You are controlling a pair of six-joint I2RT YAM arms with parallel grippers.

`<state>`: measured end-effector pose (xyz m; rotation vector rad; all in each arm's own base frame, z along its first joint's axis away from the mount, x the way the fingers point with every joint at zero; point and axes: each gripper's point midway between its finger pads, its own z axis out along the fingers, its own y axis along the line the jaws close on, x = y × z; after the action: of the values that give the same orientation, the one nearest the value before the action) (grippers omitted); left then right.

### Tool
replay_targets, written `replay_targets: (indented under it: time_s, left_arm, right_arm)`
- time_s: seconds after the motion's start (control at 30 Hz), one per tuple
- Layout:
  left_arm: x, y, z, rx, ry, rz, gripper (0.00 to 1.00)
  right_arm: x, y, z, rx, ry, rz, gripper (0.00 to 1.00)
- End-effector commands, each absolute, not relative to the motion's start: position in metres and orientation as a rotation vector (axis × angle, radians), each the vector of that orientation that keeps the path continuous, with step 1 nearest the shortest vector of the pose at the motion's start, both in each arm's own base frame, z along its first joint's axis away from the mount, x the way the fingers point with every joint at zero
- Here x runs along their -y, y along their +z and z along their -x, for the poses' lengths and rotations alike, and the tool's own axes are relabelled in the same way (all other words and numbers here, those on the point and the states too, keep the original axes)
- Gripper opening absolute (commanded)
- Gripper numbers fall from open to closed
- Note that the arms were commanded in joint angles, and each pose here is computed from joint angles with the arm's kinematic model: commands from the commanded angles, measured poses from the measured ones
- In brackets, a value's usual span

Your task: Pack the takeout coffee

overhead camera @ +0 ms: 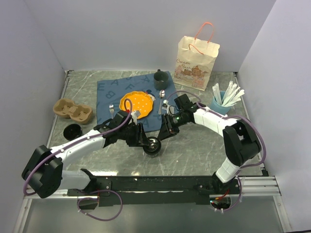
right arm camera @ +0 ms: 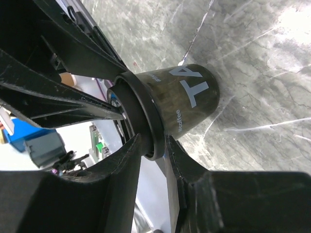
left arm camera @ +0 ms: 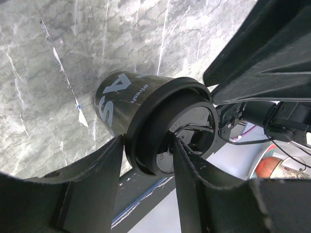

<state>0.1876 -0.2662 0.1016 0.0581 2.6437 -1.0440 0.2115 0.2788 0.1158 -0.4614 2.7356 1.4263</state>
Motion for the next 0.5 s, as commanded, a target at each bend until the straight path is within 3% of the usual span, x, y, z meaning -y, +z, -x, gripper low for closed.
replay_targets:
  time_s: [0.0,0.2,0.33,0.47]
  left_arm:
    - [0.233,0.054,-0.174,-2.81,-0.781,-0.019,0.49]
    - [0.232,0.053,-0.174,-2.814,-0.774,-0.009,0.49]
    - [0.23,0.048,-0.172,-2.827,-0.76,0.004,0.49]
    - [0.227,0.042,-0.169,-2.842,-0.745,0.024,0.48]
  right_arm:
    - [-0.284,0.112,-0.207,-2.707,1.479,0.532,0.34]
    - [-0.282,0.104,-0.206,-2.733,1.452,0.524,0.33]
    - [-0.275,0.089,-0.209,-2.8,1.352,0.445,0.24]
    - [-0.27,0.074,-0.206,-2.827,1.328,0.388,0.22]
